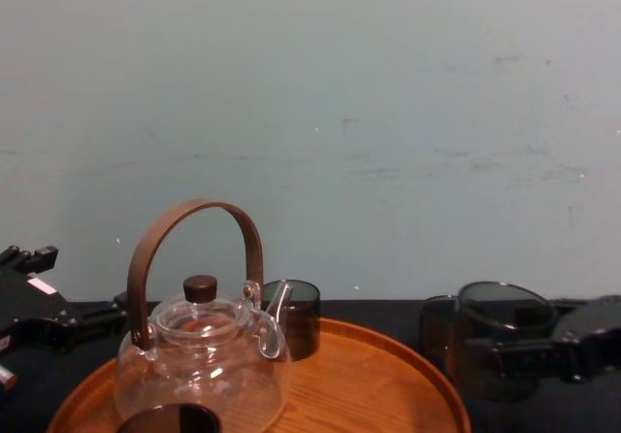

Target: Pick up the glass from the table and place it on the tray.

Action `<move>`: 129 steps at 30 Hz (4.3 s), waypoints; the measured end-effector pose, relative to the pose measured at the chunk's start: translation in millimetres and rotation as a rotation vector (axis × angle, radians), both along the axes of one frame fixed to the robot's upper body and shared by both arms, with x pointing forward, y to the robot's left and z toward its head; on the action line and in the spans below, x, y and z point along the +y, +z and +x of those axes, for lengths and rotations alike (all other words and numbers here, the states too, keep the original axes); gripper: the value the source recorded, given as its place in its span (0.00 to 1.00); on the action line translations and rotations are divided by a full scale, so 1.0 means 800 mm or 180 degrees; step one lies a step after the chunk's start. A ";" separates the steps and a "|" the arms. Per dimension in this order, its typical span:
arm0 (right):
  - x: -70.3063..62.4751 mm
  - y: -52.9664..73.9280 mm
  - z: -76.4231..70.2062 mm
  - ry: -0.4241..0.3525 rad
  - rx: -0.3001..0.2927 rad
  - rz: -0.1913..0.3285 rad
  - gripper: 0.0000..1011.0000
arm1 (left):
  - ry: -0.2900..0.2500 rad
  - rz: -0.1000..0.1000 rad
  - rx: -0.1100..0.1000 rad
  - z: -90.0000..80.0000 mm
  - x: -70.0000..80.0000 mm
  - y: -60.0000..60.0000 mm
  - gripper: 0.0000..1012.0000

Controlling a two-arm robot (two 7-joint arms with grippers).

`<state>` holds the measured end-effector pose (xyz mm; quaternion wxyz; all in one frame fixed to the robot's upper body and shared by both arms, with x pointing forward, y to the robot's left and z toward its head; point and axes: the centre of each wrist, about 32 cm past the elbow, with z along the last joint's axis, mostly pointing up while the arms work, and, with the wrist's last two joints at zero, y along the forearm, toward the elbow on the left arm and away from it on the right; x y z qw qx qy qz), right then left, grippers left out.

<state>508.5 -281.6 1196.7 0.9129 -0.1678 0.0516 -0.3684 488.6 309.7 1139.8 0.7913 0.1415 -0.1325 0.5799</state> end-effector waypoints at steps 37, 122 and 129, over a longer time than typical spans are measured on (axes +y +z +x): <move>0.079 -0.025 0.068 0.0025 -0.0164 0.0016 0.89 | 0.0000 0.0000 0.0000 0.000 0.000 0.000 0.99; 0.112 -0.077 0.084 0.0166 -0.0268 -0.0275 0.99 | 0.0000 0.0000 0.0000 0.000 0.000 0.000 0.99; 0.112 -0.077 0.085 0.0167 -0.0266 -0.0273 0.99 | 0.0000 0.0000 0.0000 0.000 0.000 0.000 0.99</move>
